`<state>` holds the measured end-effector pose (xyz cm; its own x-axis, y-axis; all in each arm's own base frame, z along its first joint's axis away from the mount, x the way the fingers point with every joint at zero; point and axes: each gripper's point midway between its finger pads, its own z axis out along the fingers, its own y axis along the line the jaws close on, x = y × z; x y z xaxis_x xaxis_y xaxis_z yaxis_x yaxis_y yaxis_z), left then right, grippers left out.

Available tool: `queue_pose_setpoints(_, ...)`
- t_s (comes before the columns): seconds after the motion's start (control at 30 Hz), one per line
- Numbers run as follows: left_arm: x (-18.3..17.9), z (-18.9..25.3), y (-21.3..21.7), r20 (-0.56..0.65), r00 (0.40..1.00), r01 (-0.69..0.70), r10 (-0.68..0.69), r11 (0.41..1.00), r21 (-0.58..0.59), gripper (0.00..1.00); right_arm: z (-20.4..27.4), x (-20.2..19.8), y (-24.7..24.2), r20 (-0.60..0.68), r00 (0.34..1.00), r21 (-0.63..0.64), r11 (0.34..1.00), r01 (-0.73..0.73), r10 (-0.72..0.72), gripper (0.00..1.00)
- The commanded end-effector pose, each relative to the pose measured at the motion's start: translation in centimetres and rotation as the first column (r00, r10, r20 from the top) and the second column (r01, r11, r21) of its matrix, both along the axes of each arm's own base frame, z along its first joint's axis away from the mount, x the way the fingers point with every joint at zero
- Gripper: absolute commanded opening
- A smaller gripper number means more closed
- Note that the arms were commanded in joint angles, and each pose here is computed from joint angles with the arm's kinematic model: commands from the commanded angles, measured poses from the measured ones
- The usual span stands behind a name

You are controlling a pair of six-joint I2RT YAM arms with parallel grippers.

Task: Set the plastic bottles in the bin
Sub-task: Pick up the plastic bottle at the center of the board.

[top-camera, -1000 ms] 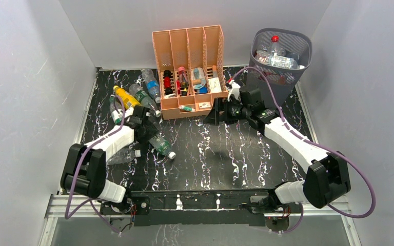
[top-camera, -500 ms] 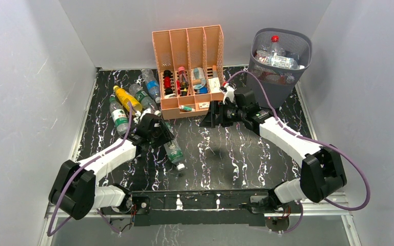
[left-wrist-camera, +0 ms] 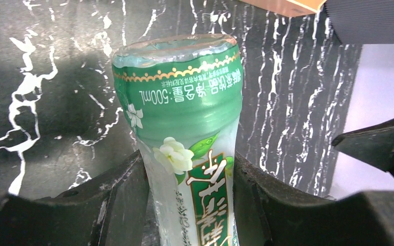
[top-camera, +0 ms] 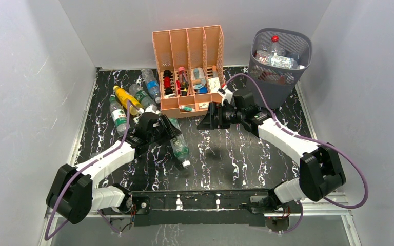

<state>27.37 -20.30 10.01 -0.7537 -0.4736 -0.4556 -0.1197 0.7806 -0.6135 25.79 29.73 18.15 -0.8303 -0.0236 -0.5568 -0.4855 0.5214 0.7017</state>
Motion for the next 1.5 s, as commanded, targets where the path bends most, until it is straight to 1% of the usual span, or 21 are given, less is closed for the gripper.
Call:
queue_pose_setpoints(0.0,0.8,3.5,-1.9,0.076,0.997,0.029,-0.021,0.994,-0.107,0.39,1.1,-0.7,1.0,0.024,0.999,0.059,0.997,-0.044,0.042,0.98)
queue_pose_setpoints(0.2,1.8,5.1,-3.7,0.098,0.995,0.048,-0.032,0.984,-0.169,0.39,0.3,-2.0,2.2,-0.006,0.995,0.061,0.994,-0.096,0.096,0.98)
queue_pose_setpoints(0.47,3.0,6.5,-5.6,0.136,0.990,0.062,-0.034,0.976,-0.208,0.39,-0.4,-4.3,4.6,-0.033,0.984,0.057,0.983,-0.175,0.177,0.98)
queue_pose_setpoints(0.77,3.6,8.4,-7.2,0.205,0.979,0.077,-0.018,0.957,-0.281,0.39,-0.9,-5.8,5.7,-0.066,0.975,0.092,0.975,-0.204,0.210,0.98)
queue_pose_setpoints(0.8,3.6,8.6,-7.3,0.210,0.977,0.083,-0.022,0.955,-0.285,0.40,-0.9,-5.7,5.7,-0.065,0.976,0.093,0.975,-0.200,0.207,0.96)
queue_pose_setpoints(1.0,3.1,9.1,-7.7,0.224,0.974,0.101,-0.033,0.950,-0.297,0.42,-0.5,-5.4,5.6,-0.048,0.982,0.093,0.979,-0.180,0.185,0.75)
queue_pose_setpoints(1.07,3.0,9.4,-7.7,0.231,0.972,0.109,-0.040,0.949,-0.297,0.47,-0.4,-5.3,5.6,-0.043,0.983,0.092,0.980,-0.175,0.179,0.69)
queue_pose_setpoints(1.1,2.9,9.5,-7.7,0.236,0.971,0.115,-0.045,0.950,-0.292,0.55,-0.2,-5.2,5.6,-0.035,0.984,0.091,0.981,-0.169,0.173,0.66)
queue_pose_setpoints(1.17,2.8,9.8,-7.3,0.252,0.967,0.116,-0.045,0.954,-0.275,0.65,0.0,-5.0,5.5,-0.024,0.987,0.084,0.984,-0.158,0.161,0.63)
queue_pose_setpoints(1.2,2.7,9.9,-7.0,0.260,0.965,0.111,-0.043,0.960,-0.256,0.75,0.4,-4.8,5.4,-0.013,0.988,0.079,0.985,-0.151,0.153,0.63)
queue_pose_setpoints(1.23,2.7,10.1,-6.6,0.270,0.962,0.106,-0.039,0.966,-0.237,0.89,0.6,-4.5,5.3,0.000,0.990,0.071,0.988,-0.140,0.141,0.62)
queue_pose_setpoints(1.27,2.7,10.5,-6.1,0.283,0.958,0.098,-0.035,0.972,-0.213,0.97,0.8,-4.3,5.2,0.013,0.992,0.059,0.990,-0.128,0.127,0.62)
queue_pose_setpoints(1.47,2.4,14.1,-2.5,0.363,0.932,0.017,0.019,0.995,-0.095,0.98,2.8,-1.8,3.7,0.062,0.996,0.030,0.998,-0.059,0.057,0.61)
